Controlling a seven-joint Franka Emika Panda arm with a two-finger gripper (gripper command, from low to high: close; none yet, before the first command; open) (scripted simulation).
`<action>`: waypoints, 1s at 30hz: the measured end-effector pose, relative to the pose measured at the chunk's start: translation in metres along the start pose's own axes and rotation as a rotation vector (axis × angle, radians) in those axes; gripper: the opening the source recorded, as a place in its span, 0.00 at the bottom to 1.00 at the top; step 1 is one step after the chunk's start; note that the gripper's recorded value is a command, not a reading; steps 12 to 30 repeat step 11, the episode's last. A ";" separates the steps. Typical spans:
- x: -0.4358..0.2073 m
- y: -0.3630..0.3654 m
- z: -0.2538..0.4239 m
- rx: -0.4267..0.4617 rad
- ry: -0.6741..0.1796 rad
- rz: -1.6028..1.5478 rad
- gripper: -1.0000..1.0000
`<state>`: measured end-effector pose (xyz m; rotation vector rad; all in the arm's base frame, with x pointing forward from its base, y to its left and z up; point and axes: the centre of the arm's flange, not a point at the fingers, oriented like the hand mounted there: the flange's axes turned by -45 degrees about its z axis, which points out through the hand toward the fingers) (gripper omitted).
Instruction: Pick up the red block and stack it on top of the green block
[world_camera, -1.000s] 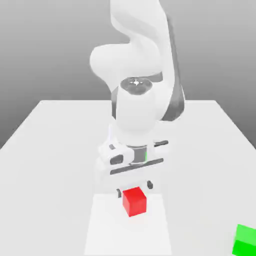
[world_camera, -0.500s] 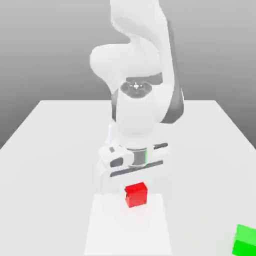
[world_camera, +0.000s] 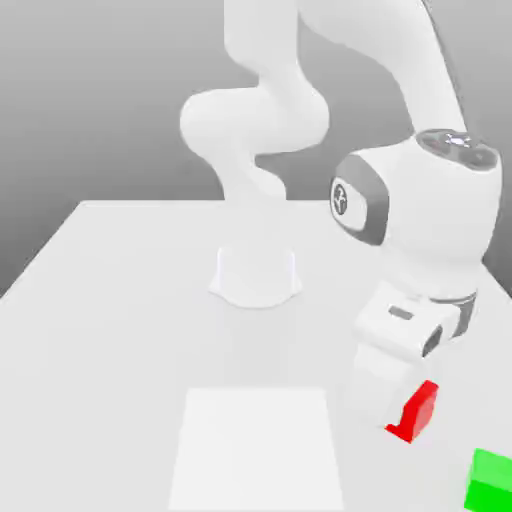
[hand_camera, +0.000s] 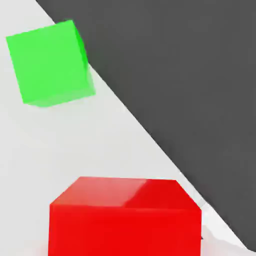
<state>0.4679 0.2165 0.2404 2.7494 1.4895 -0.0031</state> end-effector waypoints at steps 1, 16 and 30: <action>0.016 -0.007 -0.002 0.003 0.002 -0.042 0.00; 0.053 -0.026 0.050 0.012 0.009 -0.137 1.00; 0.053 -0.026 0.050 0.012 0.009 -0.137 1.00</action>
